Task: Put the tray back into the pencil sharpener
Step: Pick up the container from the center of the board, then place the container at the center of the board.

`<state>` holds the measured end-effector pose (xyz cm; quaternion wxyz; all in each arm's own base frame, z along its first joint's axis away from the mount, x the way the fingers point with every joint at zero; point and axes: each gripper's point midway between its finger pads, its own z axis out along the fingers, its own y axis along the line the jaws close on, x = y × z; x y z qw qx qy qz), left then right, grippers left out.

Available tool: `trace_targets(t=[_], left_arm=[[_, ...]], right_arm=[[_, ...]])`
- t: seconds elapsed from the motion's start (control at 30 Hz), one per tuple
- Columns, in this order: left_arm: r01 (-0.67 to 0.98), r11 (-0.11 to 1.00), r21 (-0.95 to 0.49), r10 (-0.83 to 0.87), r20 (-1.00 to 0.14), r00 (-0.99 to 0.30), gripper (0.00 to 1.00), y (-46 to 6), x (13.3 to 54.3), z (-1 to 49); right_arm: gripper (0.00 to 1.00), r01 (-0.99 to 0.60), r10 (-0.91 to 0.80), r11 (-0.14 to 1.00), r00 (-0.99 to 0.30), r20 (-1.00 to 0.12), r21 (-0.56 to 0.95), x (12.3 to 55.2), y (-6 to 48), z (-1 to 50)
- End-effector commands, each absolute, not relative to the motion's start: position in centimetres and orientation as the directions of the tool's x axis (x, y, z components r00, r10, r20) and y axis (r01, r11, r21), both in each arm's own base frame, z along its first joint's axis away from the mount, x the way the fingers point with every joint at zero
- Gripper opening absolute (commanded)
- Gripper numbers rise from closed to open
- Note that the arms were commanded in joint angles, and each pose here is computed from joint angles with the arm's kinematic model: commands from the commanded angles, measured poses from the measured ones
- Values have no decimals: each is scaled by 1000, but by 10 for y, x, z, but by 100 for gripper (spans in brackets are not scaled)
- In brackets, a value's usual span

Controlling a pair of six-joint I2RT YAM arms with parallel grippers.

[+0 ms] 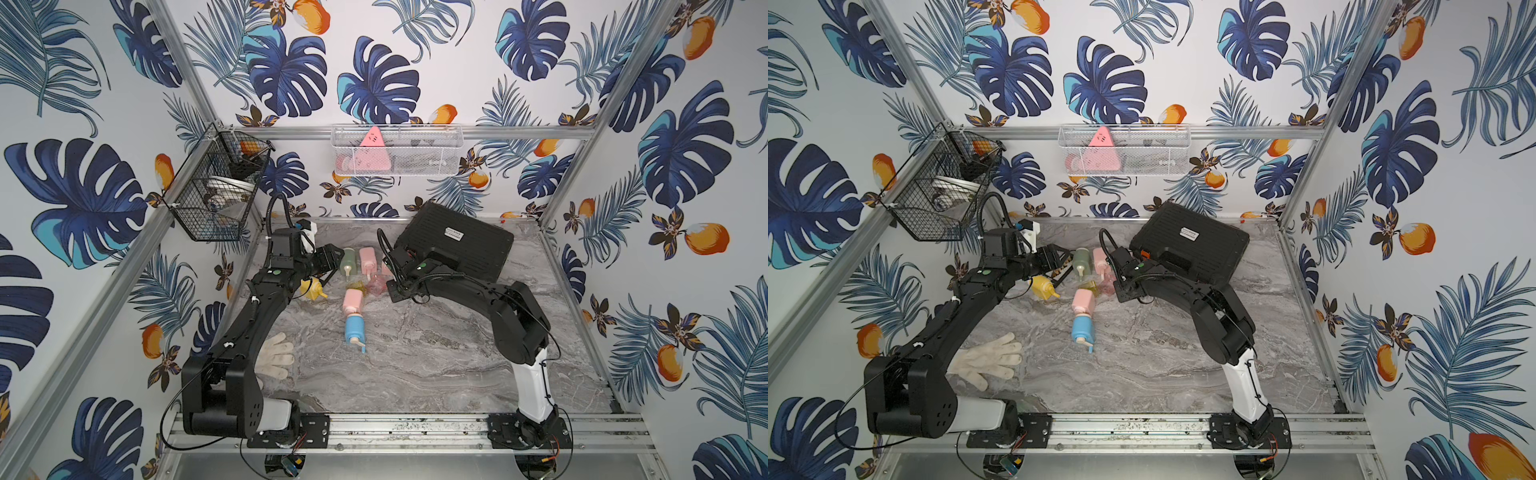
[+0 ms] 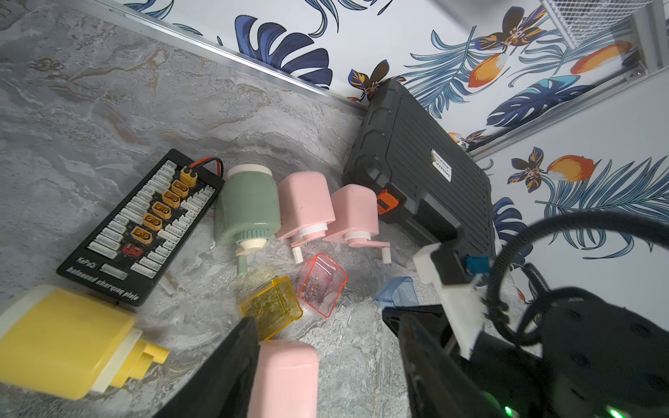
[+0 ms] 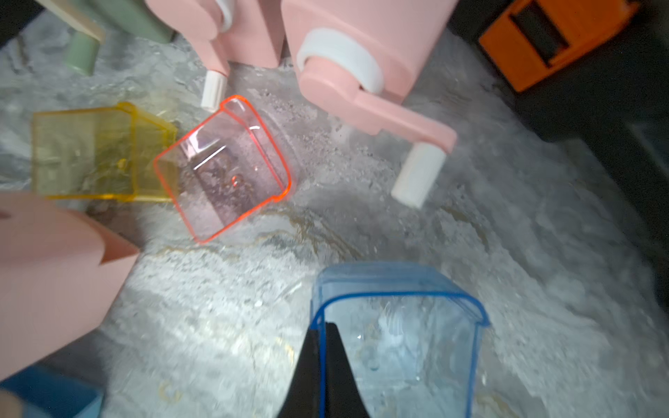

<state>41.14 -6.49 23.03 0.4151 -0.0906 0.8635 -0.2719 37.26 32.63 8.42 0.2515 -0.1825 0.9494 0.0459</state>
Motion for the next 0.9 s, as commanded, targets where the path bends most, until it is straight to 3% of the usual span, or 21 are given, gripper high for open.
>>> trace_targets(t=[0.0, 0.4, 0.6, 0.87], left_arm=[[89, 847, -524, -375, -707, -600, 66, -61, 413, 241], [80, 849, -522, -376, -703, -604, 64, -60, 413, 237], [76, 852, -519, -375, -704, -603, 64, -60, 412, 235], [65, 860, -507, -368, -702, -610, 64, -58, 413, 230]], right_arm=[[1, -299, -265, 954, -823, -503, -13, 346, 309, 99], [2, -71, -95, 995, -876, -473, -69, 246, 237, 84], [3, 48, -1, 994, -892, -452, -96, 235, 219, 68], [5, 62, 8, 991, -908, -420, -115, 235, 224, 49]])
